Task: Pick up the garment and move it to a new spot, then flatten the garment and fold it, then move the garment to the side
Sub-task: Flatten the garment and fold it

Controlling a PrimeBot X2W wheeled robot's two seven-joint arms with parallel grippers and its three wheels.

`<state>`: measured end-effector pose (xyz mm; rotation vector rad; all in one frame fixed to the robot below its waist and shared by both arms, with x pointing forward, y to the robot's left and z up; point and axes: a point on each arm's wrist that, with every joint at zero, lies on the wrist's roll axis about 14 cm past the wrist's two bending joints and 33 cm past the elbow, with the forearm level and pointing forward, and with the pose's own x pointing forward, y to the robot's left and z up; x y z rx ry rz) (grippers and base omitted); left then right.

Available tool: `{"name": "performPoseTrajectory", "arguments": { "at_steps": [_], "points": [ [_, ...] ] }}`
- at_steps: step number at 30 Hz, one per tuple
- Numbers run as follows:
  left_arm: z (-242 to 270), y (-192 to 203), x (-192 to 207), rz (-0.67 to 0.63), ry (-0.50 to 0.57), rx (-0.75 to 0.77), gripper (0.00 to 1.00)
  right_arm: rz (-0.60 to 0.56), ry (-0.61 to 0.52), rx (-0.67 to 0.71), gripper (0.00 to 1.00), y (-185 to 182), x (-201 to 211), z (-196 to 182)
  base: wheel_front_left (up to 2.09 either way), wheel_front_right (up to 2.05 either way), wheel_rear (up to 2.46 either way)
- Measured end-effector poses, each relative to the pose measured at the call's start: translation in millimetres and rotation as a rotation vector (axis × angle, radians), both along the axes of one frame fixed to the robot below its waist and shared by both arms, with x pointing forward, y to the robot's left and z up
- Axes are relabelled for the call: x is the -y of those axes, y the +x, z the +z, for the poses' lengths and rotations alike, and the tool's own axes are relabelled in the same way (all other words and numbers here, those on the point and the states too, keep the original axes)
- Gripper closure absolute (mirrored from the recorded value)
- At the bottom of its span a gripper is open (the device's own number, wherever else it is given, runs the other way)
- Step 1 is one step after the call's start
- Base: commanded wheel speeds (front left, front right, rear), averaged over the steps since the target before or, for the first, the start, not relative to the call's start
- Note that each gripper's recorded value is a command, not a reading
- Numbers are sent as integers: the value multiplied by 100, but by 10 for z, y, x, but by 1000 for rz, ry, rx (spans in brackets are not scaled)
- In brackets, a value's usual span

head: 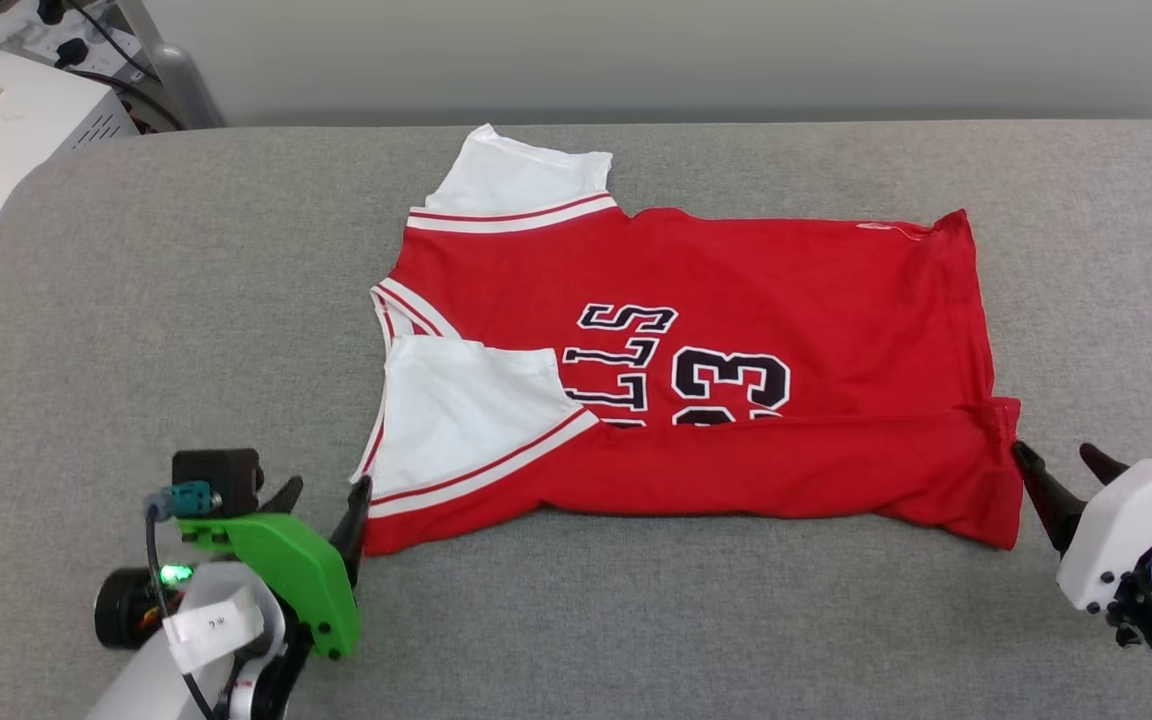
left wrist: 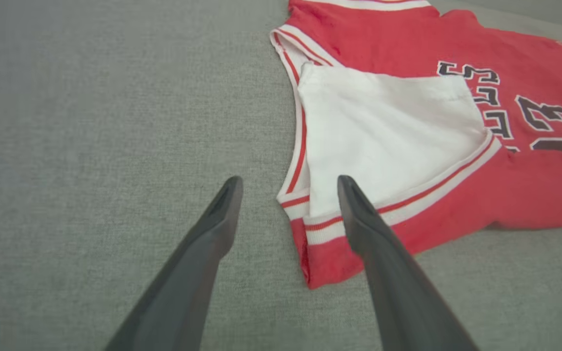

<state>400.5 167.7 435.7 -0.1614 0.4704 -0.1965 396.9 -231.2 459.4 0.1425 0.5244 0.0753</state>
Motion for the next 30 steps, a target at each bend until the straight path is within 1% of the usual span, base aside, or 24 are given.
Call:
{"name": "performPoseTrajectory", "arguments": {
  "at_steps": [2,6,16,21,24,25,26,28,30],
  "points": [
    [-110,-114,20,5,8,-61,0,-13,14,-5,0,-37,-38,-7,0,0,0],
    [-185,-178,55,11,8,-119,0,-30,28,-10,0,-73,-96,-6,0,0,0],
    [-441,-193,142,-27,27,-222,0,-57,23,-34,0,-81,-90,-61,0,0,0],
    [-600,-144,52,10,73,-265,0,-67,15,-51,0,-93,-57,-115,0,0,0],
    [-637,-111,56,11,76,-279,0,-73,13,-58,0,-97,-40,-136,0,0,0],
    [-644,-109,64,8,73,-285,5,-73,9,-59,0,-98,-35,-139,0,0,0],
    [-649,-110,72,3,69,-291,55,-73,3,-59,0,-98,-30,-138,0,0,0],
    [-645,-108,65,-2,67,-292,100,-72,-6,-56,0,-97,-17,-122,0,0,0],
    [-629,-109,45,0,71,-288,100,-71,-12,-52,0,-96,-11,-105,0,0,0]
  ]
}}
